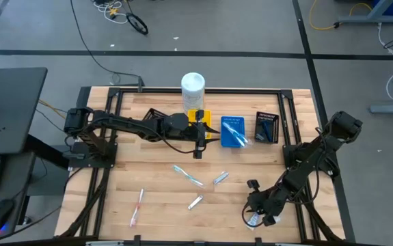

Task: Pick & Place Travel size toiletries
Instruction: Put the white toothpaste into the left black bin

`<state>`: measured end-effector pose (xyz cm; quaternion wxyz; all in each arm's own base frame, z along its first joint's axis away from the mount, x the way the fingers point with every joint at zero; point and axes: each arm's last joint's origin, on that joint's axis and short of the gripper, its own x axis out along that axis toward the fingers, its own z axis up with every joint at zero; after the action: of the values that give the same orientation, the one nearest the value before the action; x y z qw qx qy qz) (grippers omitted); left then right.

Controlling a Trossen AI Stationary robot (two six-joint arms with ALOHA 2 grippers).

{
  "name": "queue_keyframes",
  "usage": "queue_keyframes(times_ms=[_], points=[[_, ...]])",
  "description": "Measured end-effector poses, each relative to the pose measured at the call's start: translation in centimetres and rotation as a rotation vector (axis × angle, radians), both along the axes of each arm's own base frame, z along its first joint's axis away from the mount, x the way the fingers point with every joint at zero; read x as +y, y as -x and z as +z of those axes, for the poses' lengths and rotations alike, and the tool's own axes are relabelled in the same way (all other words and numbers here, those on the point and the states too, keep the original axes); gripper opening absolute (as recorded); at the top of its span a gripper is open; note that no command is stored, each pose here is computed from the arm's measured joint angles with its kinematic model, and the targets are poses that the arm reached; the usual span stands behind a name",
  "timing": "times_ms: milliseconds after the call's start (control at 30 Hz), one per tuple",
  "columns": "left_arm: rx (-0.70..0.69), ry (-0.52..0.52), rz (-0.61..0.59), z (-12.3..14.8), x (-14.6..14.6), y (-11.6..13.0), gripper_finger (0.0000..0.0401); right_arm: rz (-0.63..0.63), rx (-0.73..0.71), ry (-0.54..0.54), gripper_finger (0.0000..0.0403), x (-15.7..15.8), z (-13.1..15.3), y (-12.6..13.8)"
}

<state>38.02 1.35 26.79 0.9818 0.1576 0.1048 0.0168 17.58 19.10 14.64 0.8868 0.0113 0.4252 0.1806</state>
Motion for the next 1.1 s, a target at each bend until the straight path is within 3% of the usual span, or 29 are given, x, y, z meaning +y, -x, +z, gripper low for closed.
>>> queue_keyframes(times_ms=[200,633,933,1100], points=[[0.000,0.000,0.000,0.0,0.0,0.0,0.0113,0.027,0.001,-0.001,0.0099,0.4,0.0,0.5],[0.000,0.000,0.000,0.0,0.0,0.0,0.0113,-0.049,-0.028,0.081,0.0099,0.4,-0.2,1.1],[0.000,0.000,0.000,0.0,0.0,0.0,0.0113,-0.040,-0.006,0.047,0.0101,0.7,-0.2,1.4],[0.000,0.000,0.000,0.0,0.0,0.0,0.0113,-0.027,-0.031,-0.013,0.0138,1.4,0.1,1.7]])
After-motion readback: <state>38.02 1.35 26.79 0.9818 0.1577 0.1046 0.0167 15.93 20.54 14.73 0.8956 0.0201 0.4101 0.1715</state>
